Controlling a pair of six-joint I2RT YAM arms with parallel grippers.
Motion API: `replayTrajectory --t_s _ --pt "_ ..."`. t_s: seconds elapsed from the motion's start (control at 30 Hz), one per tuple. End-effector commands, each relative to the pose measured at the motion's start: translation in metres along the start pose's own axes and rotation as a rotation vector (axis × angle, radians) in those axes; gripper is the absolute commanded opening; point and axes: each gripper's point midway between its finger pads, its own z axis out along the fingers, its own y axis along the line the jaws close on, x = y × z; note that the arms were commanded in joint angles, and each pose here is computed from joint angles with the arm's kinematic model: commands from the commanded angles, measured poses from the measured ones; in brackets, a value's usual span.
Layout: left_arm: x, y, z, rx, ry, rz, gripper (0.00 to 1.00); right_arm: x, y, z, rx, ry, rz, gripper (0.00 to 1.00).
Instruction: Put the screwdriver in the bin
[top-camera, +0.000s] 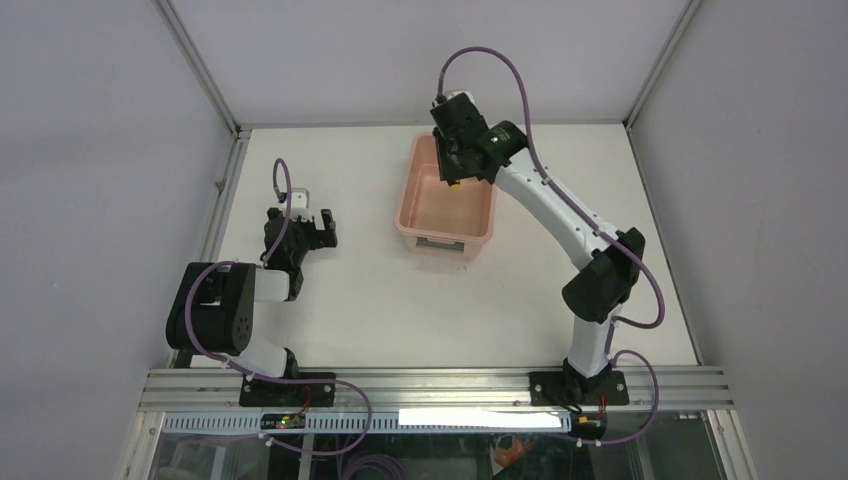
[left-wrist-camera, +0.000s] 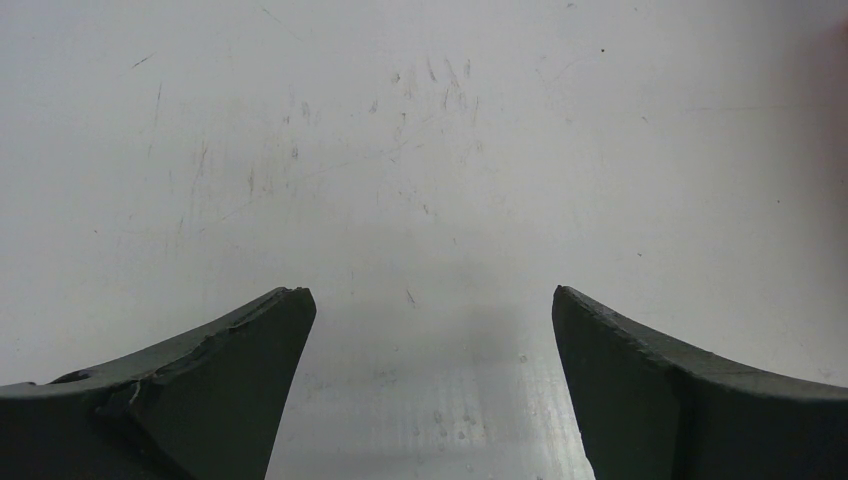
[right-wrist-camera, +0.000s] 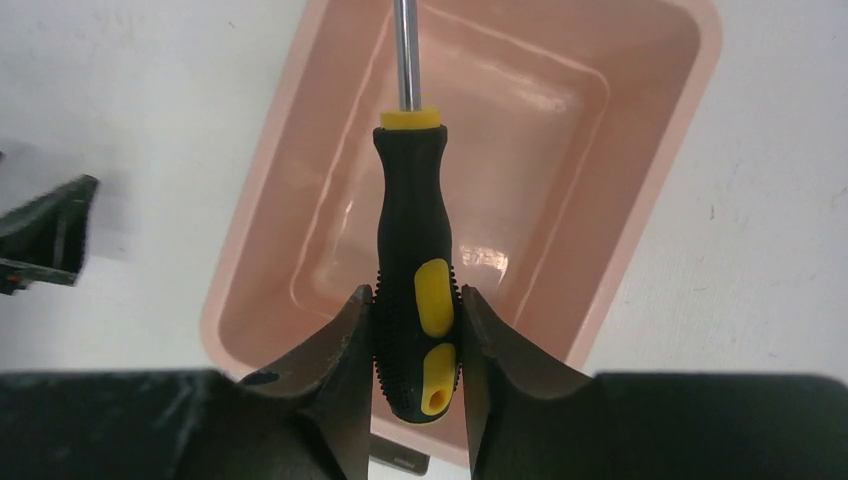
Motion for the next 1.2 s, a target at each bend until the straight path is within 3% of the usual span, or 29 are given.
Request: replayTrajectory --t_s 0.0,0.23,0.47,0.53,0.63,0.73,0.9,1.07,1.17 --pt "-0.016 -0.006 0.000 0.018 -0.052 -0.015 0.99 0.024 0.005 0.045 0.050 0.012 0.018 0.07" --pt "-0.016 -0.005 0.000 0.017 -0.052 -0.016 0.99 0.091 0.022 0.097 -0.011 0.146 0.023 0.06" --pt "-0.017 -0.005 0.000 0.017 -0.053 -0.016 0.99 0.142 0.014 0.139 0.067 0.261 0.007 0.09" --pt "-0.017 -0.006 0.000 0.018 -0.053 -0.015 0.99 0.151 0.014 0.146 0.073 0.281 0.013 0.21" --pt "-0.017 -0.005 0.000 0.017 -0.052 -0.016 0.99 0.156 0.014 0.151 0.078 0.295 0.023 0.29" --pt "-0.016 -0.005 0.000 0.017 -0.052 -0.016 0.99 0.148 0.014 0.147 0.081 0.283 0.023 0.48" --pt "-0.016 -0.005 0.000 0.017 -0.052 -0.016 0.99 0.098 0.012 0.113 0.066 0.168 0.020 0.58" --pt "-0.017 -0.005 0.000 0.017 -0.053 -0.016 0.99 0.040 -0.001 0.060 0.070 -0.002 0.005 0.75" --pt "-0.016 -0.005 0.000 0.017 -0.052 -0.016 0.99 0.022 -0.019 0.035 0.096 -0.068 -0.014 0.97"
